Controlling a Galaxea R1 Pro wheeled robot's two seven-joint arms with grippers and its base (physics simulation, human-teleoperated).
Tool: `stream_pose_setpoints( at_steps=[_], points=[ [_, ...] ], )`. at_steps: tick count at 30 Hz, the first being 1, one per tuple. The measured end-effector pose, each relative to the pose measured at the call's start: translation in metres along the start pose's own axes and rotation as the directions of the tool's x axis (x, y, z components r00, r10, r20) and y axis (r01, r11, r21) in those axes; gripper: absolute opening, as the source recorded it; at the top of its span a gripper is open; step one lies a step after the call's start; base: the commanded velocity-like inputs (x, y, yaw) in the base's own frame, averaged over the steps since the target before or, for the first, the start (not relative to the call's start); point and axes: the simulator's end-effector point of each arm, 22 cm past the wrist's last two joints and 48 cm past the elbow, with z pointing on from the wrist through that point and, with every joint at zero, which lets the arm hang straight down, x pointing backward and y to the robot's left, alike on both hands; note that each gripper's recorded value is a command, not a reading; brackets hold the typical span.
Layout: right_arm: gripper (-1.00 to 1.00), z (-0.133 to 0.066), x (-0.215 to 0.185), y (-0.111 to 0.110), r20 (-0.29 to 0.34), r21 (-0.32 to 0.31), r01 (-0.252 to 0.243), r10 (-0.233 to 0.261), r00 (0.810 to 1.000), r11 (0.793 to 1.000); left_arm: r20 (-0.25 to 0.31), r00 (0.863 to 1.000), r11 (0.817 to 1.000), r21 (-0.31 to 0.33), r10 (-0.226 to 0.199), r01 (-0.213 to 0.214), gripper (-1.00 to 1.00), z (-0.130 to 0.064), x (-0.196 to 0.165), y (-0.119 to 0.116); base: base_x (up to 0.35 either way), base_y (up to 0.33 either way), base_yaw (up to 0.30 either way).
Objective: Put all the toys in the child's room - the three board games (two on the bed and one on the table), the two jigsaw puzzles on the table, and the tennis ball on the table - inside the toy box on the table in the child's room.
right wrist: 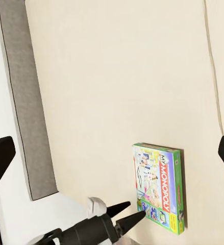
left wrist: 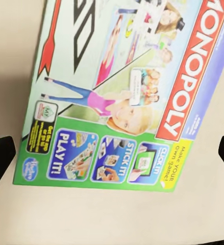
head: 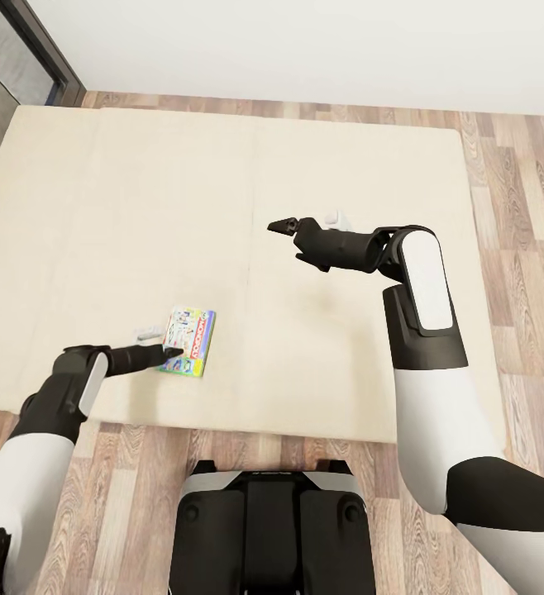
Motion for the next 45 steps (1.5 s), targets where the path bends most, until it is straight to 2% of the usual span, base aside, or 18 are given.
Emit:
stream_pose_setpoints(
  at_steps=[11, 24, 45],
  points=[
    [1.0, 0.0, 0.0, 0.0, 0.0, 0.0, 0.0, 0.0, 1.0, 1.0, 0.012, 1.0, 1.0, -0.011, -0.009, 0.009, 1.0, 0.013, -0.012, 0.008, 0.0, 0.0, 0.0],
    [1.0, -0.001, -0.001, 0.001, 0.002, 0.0, 0.002, -0.002, 1.0, 1.0, 0.016, 1.0, 0.997, -0.076, -0.011, 0.012, 1.0, 0.022, -0.009, 0.028, 0.0, 0.0, 0.0],
    [1.0, 0.0, 0.0, 0.0, 0.002, 0.0, 0.002, -0.002, 1.0, 1.0, 0.034, 0.999, 0.997, -0.083, -0.005, 0.008, 1.0, 0.025, -0.015, 0.031, 0.0, 0.0, 0.0]
  ],
)
